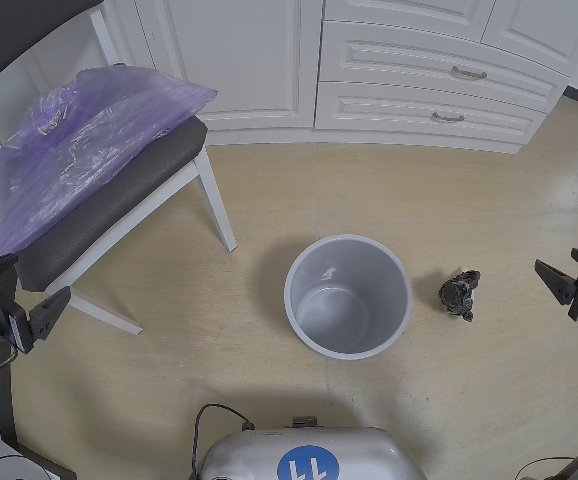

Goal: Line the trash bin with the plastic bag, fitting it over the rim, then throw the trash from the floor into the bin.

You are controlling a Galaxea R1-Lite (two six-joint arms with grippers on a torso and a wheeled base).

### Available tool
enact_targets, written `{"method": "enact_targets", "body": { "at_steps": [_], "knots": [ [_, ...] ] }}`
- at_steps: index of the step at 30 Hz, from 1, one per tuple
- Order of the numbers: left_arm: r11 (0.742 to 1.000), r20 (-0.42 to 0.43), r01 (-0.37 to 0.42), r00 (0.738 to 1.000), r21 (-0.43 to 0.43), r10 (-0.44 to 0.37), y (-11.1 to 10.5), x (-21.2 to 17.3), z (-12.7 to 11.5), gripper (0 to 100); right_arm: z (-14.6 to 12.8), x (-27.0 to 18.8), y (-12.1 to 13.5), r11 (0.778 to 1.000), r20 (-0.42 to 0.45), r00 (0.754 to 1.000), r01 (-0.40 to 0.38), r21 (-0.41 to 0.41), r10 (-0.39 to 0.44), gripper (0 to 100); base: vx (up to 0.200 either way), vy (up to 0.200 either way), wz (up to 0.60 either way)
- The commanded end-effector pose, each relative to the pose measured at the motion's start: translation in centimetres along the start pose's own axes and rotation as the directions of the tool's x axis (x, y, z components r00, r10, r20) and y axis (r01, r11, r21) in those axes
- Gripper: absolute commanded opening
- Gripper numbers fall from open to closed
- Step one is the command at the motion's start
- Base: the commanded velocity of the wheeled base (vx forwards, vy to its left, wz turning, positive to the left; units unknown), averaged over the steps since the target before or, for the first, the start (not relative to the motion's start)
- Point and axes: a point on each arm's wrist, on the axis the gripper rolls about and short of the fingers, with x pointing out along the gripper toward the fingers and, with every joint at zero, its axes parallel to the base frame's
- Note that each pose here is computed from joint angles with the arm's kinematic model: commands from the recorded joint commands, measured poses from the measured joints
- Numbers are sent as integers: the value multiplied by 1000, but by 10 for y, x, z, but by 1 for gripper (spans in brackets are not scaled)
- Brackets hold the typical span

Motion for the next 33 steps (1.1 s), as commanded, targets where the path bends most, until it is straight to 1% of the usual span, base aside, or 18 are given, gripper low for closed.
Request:
{"method": "enact_targets", "body": {
  "at_steps": [1, 3, 6, 8, 10, 11, 12, 15, 17, 21, 22, 23, 25, 26, 27, 28, 32, 33],
  "knots": [
    [1000, 6, -26, 1000, 6, 26, 5, 11, 4, 100, -10, -2, 2, 999, -33, 998, -45, 0, 45, 100, 0, 0, 0],
    [999, 25, -43, 999, 12, 43, 9, 18, 7, 100, -12, 2, 2, 998, -43, 997, -63, -3, 62, 100, 0, 0, 0],
    [996, 66, -79, 995, 50, 76, 15, 37, 15, 100, -12, 6, 0, 999, -51, 997, -50, 8, 50, 100, 0, 0, 0],
    [994, 65, -93, 994, 51, 90, 18, 42, 15, 100, -11, 8, 0, 999, -46, 998, -48, 15, 49, 100, 0, 0, 0],
    [985, 68, -168, 984, 47, 165, 32, 57, 15, 100, -3, 7, 0, 995, 7, 999, -49, 88, 49, 100, 0, 0, 0],
    [981, 76, -185, 980, 48, 181, 35, 57, 15, 100, -1, 7, 0, 992, 19, 998, -54, 112, 52, 100, 0, 0, 0],
    [976, 86, -210, 975, 54, 205, 39, 55, 15, 100, 0, 7, 0, 990, 28, 998, -56, 130, 53, 100, 0, 0, 0],
    [961, 104, -269, 960, 61, 262, 46, 42, 14, 100, 1, 9, 2, 989, 24, 998, -68, 131, 66, 100, 0, 0, 0],
    [958, 116, -281, 955, 61, 273, 46, 35, 14, 100, 1, 11, 2, 989, 19, 998, -68, 132, 66, 100, 0, 0, 0],
    [951, 152, -304, 944, 59, 292, 43, 20, 18, 100, 4, 7, 2, 989, 43, 997, -76, 128, 71, 100, 0, 0, 0],
    [943, 168, -325, 936, 67, 310, 42, 11, 18, 100, 6, 1, 3, 989, 63, 995, -78, 125, 71, 100, 0, 0, 0],
    [932, 160, -352, 928, 89, 336, 44, 6, 16, 100, 7, -2, 3, 989, 69, 995, -79, 123, 71, 100, 0, 0, 0],
    [918, 132, -380, 922, 118, 365, 47, 4, 11, 100, 8, -4, 3, 989, 74, 995, -79, 122, 71, 100, 0, 0, 0],
    [918, 132, -380, 922, 118, 365, 47, 4, 11, 100, 8, -4, 3, 989, 74, 995, -79, 122, 71, 100, 0, 0, 0],
    [901, 95, -412, 911, 137, 402, 54, 3, 6, 100, 7, -4, 3, 990, 72, 995, -82, 116, 74, 100, 0, 0, 0],
    [898, 78, -415, 910, 143, 408, 55, 4, 4, 100, 6, -4, 4, 990, 68, 994, -89, 107, 82, 100, 0, 0, 0],
    [905, 41, -397, 917, 150, 396, 56, 7, 1, 100, 3, -3, 5, 991, 54, 995, -93, 98, 88, 100, 0, 0, 0],
    [907, 13, -385, 921, 170, 389, 57, 12, -1, 100, 2, -2, 5, 991, 48, 995, -92, 98, 88, 100, 0, 0, 0]
  ]
}}
